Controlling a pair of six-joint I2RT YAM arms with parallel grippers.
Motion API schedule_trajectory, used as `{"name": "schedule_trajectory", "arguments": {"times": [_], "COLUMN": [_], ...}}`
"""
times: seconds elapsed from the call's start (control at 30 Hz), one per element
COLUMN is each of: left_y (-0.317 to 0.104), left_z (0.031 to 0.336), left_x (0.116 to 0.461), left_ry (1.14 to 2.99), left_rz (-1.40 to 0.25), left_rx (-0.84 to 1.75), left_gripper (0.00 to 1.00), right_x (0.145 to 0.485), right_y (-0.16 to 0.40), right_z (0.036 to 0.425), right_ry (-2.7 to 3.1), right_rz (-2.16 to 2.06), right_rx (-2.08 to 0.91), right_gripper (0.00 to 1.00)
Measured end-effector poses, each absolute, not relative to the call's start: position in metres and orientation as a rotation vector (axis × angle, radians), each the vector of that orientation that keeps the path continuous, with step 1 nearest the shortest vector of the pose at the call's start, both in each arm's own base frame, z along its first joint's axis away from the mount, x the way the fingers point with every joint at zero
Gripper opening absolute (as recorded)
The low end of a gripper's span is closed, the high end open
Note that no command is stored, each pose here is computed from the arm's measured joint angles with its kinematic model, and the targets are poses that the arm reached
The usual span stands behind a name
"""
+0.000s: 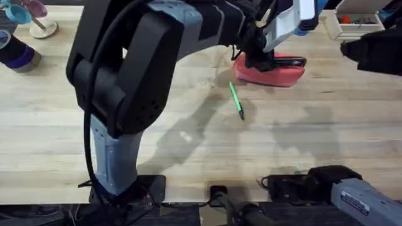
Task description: Unzip the bag, pick up the pens from the table one at a time and place them inside, then zip the bag closed.
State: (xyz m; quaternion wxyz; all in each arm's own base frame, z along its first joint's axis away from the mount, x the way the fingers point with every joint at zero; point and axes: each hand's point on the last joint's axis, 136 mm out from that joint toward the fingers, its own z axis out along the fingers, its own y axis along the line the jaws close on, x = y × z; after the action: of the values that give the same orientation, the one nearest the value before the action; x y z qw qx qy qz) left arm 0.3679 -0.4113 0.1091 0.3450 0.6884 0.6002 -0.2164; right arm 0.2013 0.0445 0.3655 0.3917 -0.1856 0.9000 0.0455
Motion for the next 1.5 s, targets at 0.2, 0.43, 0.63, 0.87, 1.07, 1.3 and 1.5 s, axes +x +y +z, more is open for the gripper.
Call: {"name": "schedule_trajectory", "arguments": {"times": [0.2, 0.43, 0.63, 0.87, 1.07, 1.3, 1.5], "left_y": [-0.401, -0.399, -0.395, -0.392, -0.392, -0.392, -0.391], "left_z": [0.101, 0.100, 0.098, 0.098, 0.098, 0.099, 0.099], "left_x": [0.374, 0.377, 0.382, 0.386, 0.386, 0.384, 0.383], "left_ry": [1.624, 1.635, 1.650, 1.660, 1.660, 1.657, 1.663], "left_rz": [-0.483, -0.455, -0.420, -0.402, -0.404, -0.424, -0.429], "left_rx": [1.794, 1.791, 1.787, 1.778, 1.778, 1.780, 1.783], "left_gripper": [0.043, 0.043, 0.688, 0.992, 0.992, 0.992, 0.992], "right_x": [0.201, 0.201, 0.201, 0.201, 0.201, 0.201, 0.201], "right_y": [0.044, 0.044, 0.044, 0.044, 0.044, 0.044, 0.044], "right_z": [0.365, 0.366, 0.365, 0.365, 0.366, 0.365, 0.365], "right_ry": [2.286, 2.286, 2.286, 2.286, 2.286, 2.286, 2.286], "right_rz": [0.116, 0.116, 0.116, 0.116, 0.115, 0.116, 0.115], "right_rx": [-0.471, -0.471, -0.471, -0.471, -0.472, -0.471, -0.472], "right_gripper": [0.997, 0.997, 0.997, 0.996, 0.997, 0.997, 0.997]}}
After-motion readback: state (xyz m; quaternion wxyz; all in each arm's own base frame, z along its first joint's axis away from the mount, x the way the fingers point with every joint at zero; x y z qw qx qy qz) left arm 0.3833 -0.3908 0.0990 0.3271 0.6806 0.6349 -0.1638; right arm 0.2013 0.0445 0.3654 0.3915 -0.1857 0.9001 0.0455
